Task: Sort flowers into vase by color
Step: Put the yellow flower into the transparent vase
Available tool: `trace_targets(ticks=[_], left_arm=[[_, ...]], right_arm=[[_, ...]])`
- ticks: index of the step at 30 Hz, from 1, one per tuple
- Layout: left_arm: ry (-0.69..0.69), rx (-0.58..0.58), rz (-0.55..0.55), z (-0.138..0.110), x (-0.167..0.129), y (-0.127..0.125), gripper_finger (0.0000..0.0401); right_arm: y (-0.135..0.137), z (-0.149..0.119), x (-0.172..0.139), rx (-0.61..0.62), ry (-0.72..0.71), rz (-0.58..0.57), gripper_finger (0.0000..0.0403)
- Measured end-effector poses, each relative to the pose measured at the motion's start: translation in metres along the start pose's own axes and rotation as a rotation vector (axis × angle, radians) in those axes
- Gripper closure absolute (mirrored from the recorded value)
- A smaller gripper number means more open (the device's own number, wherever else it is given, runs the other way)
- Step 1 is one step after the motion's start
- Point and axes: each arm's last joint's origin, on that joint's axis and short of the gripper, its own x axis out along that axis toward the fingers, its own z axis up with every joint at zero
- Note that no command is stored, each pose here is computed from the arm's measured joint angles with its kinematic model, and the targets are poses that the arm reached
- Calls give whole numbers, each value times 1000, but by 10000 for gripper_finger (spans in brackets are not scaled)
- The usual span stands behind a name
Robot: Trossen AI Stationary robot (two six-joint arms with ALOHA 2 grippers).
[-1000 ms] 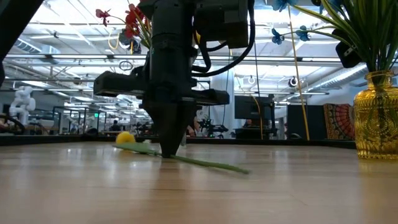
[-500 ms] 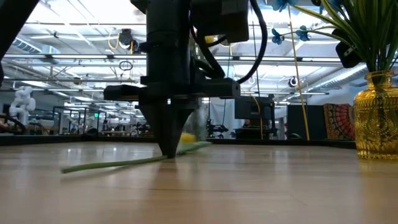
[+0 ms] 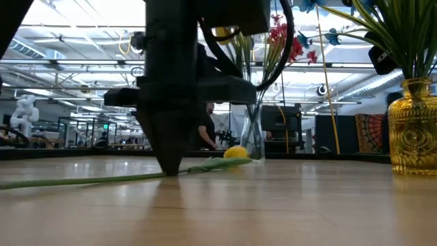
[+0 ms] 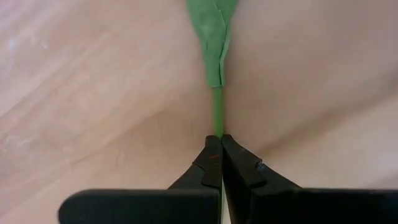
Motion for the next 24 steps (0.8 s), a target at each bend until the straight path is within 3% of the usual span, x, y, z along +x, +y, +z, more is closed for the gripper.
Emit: trace_targets(ticks=[8,13,19,24], left_arm=[[-37,213,5,-7,0,-2,397],[-125,186,-25,-8,-6,-5,397],[-396,160,-104,-25,-46,-6,400],[-544,153,-142,-37,-58,8,400]], right_arm=[[0,0,0,0,0,0,403],[0,0,0,0,0,0,403],[0,0,0,0,1,0,403],[0,0,0,0,1,0,403]])
